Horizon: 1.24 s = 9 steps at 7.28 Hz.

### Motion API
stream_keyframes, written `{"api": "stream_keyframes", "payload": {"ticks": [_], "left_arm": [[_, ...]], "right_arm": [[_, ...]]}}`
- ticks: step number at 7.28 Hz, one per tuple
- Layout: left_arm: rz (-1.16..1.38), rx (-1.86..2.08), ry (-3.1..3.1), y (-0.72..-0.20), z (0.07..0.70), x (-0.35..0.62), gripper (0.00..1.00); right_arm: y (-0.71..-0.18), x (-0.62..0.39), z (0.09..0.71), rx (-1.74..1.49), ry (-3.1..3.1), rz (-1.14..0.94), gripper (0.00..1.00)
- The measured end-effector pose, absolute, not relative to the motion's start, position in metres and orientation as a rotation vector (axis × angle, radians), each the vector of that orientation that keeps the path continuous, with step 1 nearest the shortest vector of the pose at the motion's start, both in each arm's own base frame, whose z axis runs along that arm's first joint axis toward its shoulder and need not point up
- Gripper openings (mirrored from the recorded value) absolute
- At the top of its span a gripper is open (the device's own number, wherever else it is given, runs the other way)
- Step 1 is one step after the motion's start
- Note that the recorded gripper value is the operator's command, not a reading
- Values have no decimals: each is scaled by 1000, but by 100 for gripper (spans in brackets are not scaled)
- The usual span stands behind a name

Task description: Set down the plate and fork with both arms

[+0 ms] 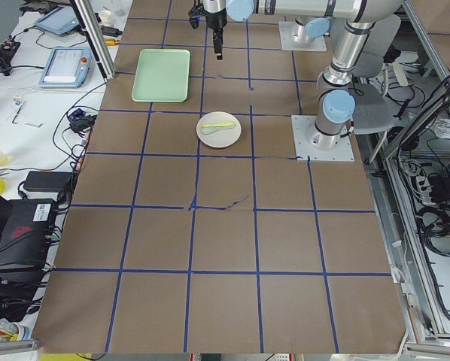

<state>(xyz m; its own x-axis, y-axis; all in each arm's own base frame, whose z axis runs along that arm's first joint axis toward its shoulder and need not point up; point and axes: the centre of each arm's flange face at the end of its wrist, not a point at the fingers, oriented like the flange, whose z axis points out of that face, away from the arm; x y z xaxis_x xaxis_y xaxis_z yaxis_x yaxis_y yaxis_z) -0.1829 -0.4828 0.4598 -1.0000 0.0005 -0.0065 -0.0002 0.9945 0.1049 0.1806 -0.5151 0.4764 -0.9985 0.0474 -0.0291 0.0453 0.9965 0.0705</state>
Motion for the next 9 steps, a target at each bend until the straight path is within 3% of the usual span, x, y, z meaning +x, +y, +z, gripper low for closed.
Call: {"api": "stream_keyframes", "payload": {"ticks": [9], "left_arm": [[188, -7, 3134, -487, 445, -186, 100]], "right_arm": [[-513, 183, 470, 70, 3109, 147, 100]]}}
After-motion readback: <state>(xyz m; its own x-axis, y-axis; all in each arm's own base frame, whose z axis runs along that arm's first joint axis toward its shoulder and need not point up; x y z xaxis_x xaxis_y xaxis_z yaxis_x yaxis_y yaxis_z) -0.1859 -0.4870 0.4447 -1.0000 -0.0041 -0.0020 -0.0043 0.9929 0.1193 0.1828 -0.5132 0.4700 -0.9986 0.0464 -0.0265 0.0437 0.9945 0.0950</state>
